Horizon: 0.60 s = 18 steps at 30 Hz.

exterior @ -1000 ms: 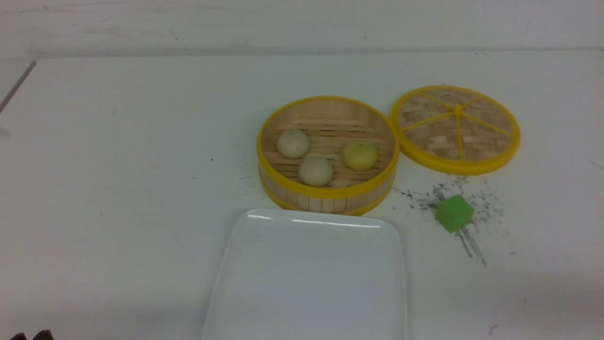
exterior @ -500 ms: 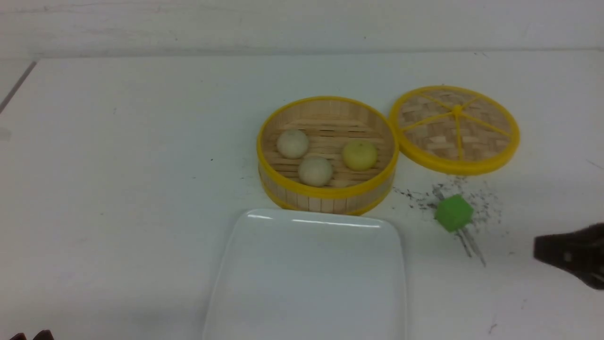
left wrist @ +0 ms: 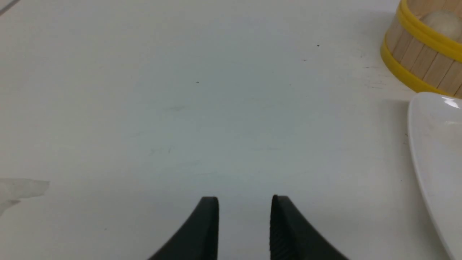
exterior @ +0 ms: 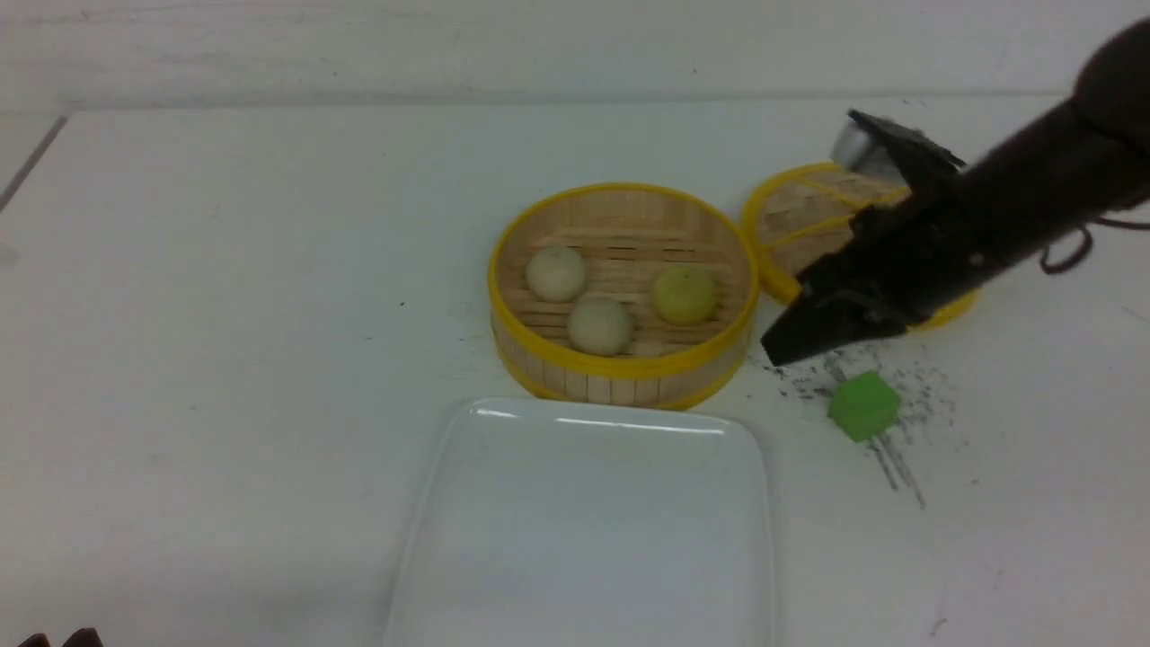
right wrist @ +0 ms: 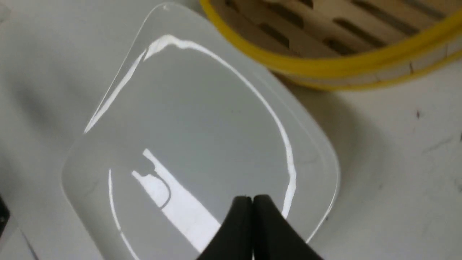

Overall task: Put the steamed buns into the plate on the white tablecloth.
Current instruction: 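Reach toward a bun in the bamboo steamer with the right gripper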

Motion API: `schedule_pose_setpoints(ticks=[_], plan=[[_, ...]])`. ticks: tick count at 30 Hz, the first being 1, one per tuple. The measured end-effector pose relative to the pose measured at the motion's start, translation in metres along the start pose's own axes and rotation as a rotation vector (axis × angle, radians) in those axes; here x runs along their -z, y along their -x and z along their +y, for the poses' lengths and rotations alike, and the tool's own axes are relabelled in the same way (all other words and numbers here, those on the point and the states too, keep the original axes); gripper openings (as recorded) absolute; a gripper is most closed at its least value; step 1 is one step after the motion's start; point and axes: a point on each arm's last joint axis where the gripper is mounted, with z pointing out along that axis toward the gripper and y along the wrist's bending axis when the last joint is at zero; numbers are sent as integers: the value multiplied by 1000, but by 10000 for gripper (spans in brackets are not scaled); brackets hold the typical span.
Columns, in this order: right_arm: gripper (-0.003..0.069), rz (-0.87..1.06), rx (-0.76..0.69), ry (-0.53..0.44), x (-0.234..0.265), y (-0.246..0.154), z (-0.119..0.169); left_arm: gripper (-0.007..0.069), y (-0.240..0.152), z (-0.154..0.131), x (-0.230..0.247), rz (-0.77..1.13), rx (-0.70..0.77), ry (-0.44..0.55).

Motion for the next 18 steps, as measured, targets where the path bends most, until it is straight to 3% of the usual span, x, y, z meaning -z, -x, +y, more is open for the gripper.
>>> schedule_pose_setpoints(ticks=[6,10,14,18], plan=[[59,-14,39,-131,-11,40,3,235,0,0,0,0,0,0],[137,-8,105,-213,-31,61,8,235,0,0,0,0,0,0],[284,-42,205,-295,-52,78,16,235,0,0,0,0,0,0],[376,-54,237,-341,-67,82,9,237,0,0,0,-1,0,0]])
